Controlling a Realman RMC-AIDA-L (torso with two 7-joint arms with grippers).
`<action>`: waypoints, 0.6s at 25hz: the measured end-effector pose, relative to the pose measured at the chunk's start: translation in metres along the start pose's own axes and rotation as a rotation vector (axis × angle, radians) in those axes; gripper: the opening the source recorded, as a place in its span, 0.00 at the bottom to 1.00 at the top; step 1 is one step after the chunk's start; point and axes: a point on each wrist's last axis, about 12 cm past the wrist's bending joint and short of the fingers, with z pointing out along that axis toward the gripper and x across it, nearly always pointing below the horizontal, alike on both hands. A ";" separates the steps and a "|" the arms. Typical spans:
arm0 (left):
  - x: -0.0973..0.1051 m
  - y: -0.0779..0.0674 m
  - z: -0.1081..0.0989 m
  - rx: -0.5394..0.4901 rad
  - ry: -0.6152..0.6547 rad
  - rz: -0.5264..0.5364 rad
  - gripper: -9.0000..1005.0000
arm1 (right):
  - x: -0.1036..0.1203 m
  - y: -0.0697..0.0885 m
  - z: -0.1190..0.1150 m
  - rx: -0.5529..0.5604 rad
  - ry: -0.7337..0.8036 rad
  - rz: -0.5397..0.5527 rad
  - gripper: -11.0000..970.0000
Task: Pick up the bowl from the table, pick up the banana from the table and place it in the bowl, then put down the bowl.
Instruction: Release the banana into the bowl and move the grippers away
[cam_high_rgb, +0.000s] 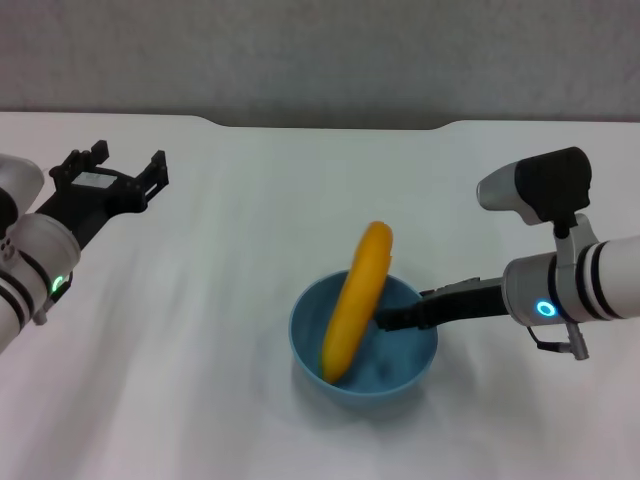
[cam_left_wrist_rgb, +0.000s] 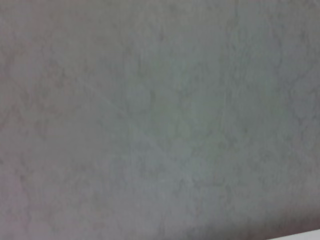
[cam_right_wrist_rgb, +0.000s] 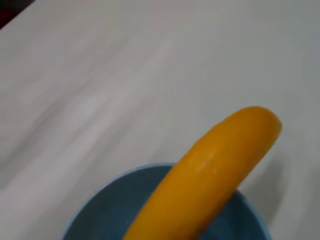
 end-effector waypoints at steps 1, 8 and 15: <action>0.001 0.001 -0.001 -0.002 0.003 -0.001 0.79 | 0.001 0.001 -0.001 -0.007 0.003 -0.003 0.71; 0.006 0.004 -0.005 -0.017 0.023 -0.009 0.79 | 0.008 -0.001 -0.006 -0.021 0.050 -0.020 0.89; 0.008 0.003 -0.005 -0.021 0.066 -0.046 0.79 | 0.011 -0.014 -0.022 0.008 0.012 -0.012 0.89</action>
